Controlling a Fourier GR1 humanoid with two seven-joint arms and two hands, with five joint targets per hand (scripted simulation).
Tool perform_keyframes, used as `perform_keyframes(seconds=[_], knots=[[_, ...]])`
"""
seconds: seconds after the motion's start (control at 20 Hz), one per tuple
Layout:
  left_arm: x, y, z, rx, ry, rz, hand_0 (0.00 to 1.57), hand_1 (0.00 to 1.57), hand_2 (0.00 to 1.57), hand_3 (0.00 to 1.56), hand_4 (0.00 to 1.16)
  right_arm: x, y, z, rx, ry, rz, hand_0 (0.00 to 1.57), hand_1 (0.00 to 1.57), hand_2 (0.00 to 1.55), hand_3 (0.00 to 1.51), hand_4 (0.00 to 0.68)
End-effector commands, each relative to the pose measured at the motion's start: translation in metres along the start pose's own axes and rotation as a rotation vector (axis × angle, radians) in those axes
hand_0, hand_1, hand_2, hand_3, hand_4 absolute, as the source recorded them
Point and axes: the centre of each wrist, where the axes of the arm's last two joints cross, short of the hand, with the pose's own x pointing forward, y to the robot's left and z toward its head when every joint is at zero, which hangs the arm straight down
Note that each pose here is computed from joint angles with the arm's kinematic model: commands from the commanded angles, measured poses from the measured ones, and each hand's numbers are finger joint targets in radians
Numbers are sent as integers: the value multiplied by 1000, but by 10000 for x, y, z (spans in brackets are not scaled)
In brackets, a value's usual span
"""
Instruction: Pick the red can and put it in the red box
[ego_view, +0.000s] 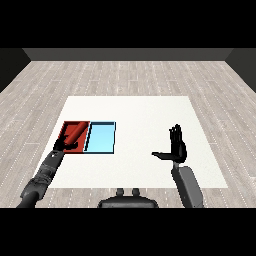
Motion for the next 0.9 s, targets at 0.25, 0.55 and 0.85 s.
perform_keyframes(seconds=[0.25, 0.55, 0.85], knots=[[209, 262, -131, 17, -18, 105, 0, 0, 0, 0, 0, -137, -27, -43, 27, -3, -28, 0, 0, 0, 0, 0], [740, 201, -125, 2, -513, 656, 470, 470, 470, 0, 0, -13, -44, -6, 44, -10, -58, 0, 0, 0, 0, 0], [989, -495, 183, -159, -817, 1090, 0, 0, 0, 0, 0, -2, -47, -99, 63, -36, -25, 0, 0, 0, 0, 0]])
